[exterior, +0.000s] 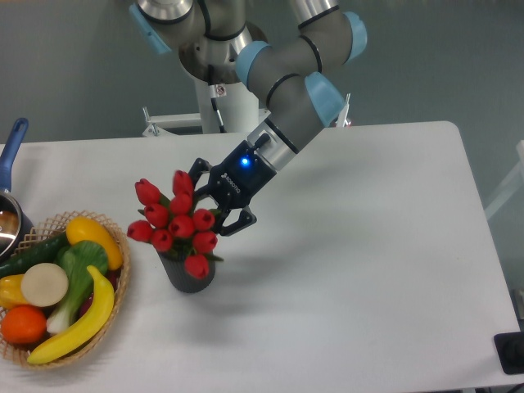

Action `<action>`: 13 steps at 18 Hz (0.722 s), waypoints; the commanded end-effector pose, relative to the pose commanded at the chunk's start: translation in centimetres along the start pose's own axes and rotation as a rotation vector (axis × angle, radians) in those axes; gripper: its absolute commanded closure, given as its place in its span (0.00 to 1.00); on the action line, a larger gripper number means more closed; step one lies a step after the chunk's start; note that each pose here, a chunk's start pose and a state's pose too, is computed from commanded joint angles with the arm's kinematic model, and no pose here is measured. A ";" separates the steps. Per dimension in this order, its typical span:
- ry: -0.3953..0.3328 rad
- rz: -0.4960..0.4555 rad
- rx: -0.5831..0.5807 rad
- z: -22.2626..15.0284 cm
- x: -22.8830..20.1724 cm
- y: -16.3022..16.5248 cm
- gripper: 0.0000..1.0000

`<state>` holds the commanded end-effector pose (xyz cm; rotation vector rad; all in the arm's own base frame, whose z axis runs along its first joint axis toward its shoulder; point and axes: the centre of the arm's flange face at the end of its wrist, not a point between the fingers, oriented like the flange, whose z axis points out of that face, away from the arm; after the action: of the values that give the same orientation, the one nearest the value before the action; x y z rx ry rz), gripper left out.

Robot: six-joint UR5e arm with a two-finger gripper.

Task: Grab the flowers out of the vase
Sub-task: 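Close the gripper on the tulip stems, then lift the gripped tulips up out of the black vase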

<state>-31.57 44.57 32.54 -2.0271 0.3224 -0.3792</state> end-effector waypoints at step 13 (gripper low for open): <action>-0.103 -0.104 0.061 -5.9 2.1 -10.3 1.00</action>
<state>-31.30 43.77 44.55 -2.0006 0.1409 -0.3436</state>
